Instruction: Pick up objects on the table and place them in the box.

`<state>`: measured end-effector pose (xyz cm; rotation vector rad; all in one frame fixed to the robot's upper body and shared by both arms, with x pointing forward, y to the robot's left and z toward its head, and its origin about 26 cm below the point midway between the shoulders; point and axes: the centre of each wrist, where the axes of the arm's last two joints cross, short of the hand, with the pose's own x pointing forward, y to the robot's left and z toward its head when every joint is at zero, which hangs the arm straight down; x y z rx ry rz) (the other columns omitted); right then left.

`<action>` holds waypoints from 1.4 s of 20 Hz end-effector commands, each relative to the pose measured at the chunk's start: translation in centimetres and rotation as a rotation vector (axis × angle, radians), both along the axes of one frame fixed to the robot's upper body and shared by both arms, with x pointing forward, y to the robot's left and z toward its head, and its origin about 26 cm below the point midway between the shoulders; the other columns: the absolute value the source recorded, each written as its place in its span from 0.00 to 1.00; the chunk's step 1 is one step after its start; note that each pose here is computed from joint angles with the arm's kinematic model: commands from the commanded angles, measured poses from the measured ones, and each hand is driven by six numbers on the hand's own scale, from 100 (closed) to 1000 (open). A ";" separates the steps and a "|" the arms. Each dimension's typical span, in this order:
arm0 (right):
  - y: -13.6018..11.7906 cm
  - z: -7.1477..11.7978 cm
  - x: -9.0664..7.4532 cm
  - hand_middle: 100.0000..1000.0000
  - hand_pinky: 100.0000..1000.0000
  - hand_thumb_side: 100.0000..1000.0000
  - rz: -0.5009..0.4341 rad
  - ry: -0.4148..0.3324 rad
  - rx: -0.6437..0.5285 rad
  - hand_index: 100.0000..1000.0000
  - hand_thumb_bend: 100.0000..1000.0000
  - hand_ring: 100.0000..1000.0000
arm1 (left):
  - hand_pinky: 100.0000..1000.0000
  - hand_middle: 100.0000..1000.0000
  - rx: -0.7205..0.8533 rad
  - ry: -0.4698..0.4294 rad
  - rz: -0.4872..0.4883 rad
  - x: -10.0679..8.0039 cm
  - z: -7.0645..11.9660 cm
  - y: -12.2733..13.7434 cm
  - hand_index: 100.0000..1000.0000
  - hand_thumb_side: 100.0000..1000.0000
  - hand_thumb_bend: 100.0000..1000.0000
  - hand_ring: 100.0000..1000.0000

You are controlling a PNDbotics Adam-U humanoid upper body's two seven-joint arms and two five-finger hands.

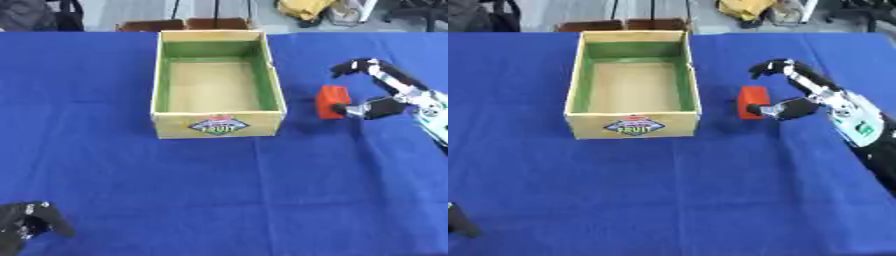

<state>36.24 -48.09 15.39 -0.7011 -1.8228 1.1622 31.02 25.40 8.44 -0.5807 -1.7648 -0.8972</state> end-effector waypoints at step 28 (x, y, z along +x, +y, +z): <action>-0.9 0.2 -0.1 0.33 0.74 0.00 -0.073 -0.011 -0.073 0.54 0.22 0.68 | 0.62 0.43 0.012 -0.040 -0.026 0.2 1.1 -0.1 0.60 1.00 0.17 0.53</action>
